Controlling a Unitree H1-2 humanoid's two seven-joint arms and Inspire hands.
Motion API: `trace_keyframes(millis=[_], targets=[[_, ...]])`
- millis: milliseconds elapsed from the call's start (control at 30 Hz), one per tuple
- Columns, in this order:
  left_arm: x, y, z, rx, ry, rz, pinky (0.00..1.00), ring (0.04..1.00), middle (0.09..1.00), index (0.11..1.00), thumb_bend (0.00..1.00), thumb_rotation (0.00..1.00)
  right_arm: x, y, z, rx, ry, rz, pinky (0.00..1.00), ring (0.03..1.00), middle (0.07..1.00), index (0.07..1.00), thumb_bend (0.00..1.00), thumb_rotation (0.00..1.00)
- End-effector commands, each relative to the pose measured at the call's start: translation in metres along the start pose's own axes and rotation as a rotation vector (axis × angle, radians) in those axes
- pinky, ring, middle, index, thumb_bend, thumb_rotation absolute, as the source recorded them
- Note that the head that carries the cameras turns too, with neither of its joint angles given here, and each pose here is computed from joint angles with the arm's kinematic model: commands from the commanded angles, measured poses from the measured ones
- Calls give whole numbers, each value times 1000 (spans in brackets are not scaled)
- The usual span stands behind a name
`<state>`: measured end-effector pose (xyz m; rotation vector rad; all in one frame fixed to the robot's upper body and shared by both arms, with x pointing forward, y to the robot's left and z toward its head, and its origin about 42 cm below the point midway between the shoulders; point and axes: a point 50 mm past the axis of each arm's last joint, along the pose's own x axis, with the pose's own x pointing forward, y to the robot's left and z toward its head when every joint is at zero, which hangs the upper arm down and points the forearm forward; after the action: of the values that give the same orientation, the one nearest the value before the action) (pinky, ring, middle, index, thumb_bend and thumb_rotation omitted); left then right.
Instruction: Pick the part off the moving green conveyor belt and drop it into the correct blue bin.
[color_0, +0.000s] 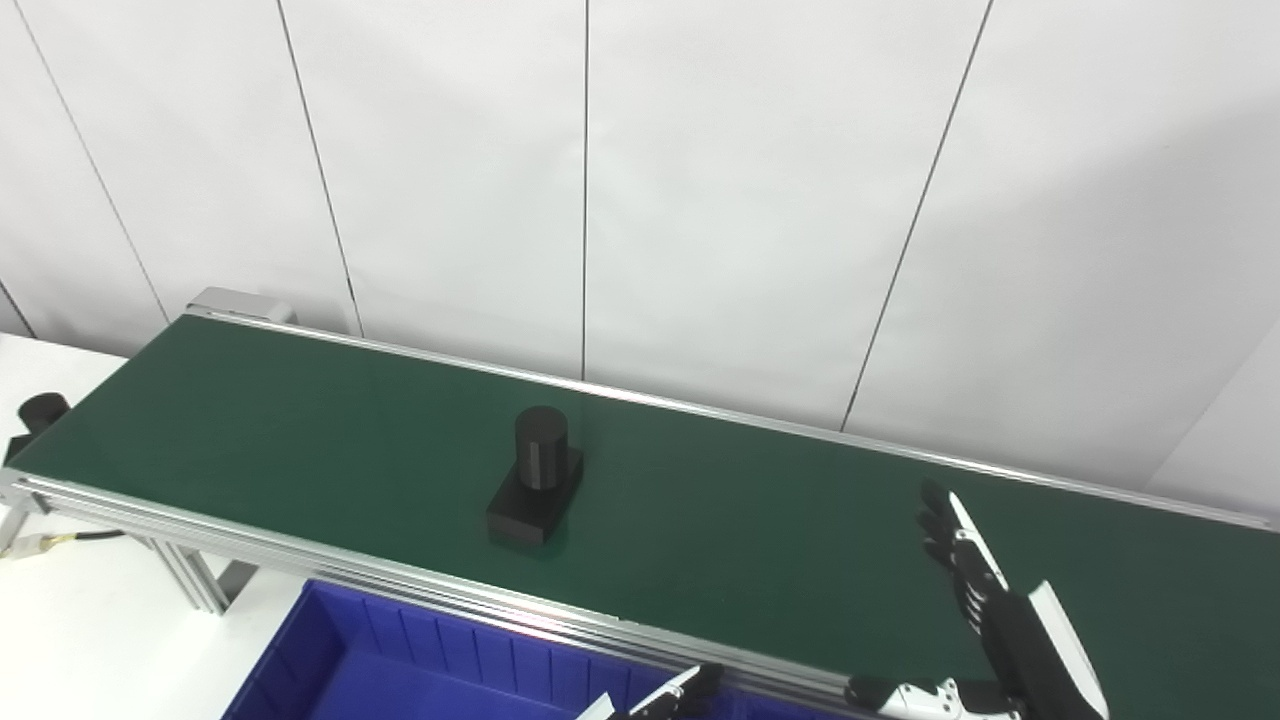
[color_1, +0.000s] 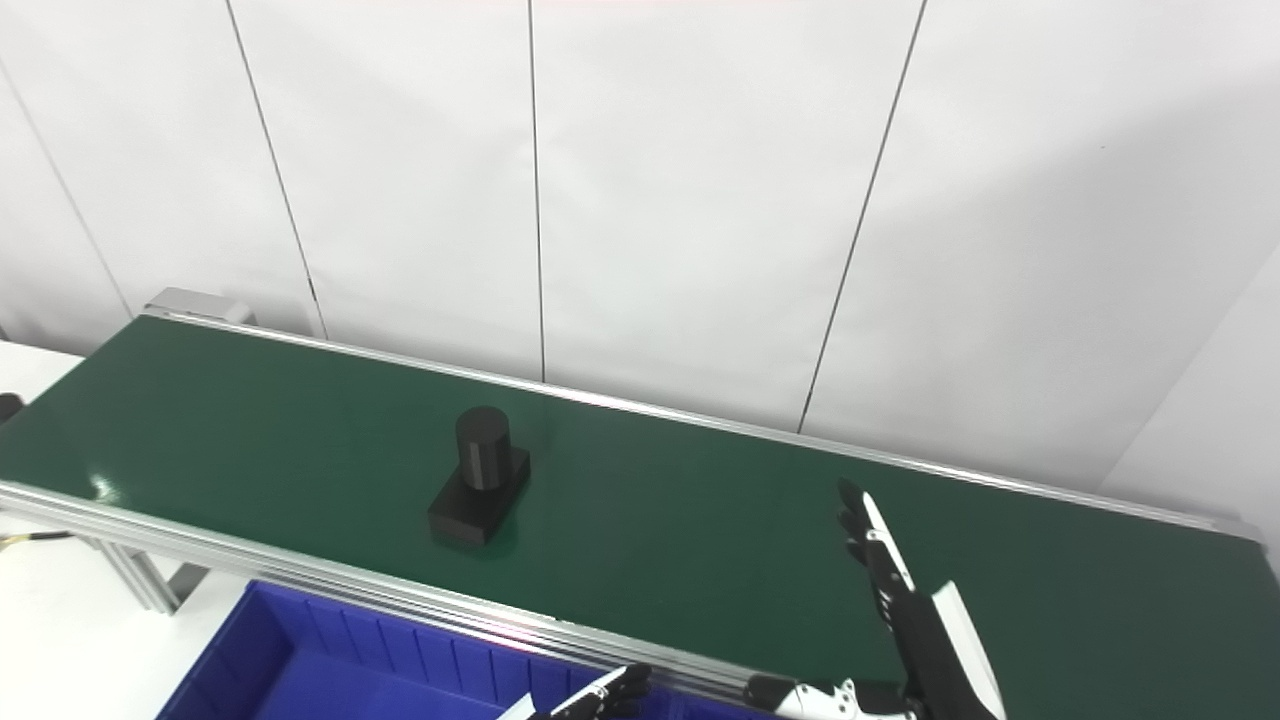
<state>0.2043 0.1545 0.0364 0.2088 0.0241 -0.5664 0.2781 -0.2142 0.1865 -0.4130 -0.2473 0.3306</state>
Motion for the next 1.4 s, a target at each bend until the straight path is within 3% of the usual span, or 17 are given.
trace_keyframes(millis=[0,367,667,1000,1233,1367], targets=[[6,5,13,18,-66,12,843,931,963,968,982,256,17,-3,11,-30,-17,-2,956,985,1000,1000,889,364],[3,5,13,20,-66,5,853,936,964,974,965,280,69,16,13,-13,34,-41,915,963,973,1000,881,365],[1,5,15,20,-63,1,856,948,974,981,973,270,111,26,13,-99,83,-23,828,936,959,1000,939,447],[-10,2,17,26,-72,25,865,949,983,974,976,271,148,46,7,-114,139,22,736,876,954,1000,948,412],[-22,-5,18,20,-59,37,943,993,1000,987,964,289,164,68,6,-183,168,73,658,821,941,1000,948,422],[-29,-9,21,20,-42,40,935,994,1000,989,963,293,170,78,5,-195,180,86,662,824,942,1000,957,428]])
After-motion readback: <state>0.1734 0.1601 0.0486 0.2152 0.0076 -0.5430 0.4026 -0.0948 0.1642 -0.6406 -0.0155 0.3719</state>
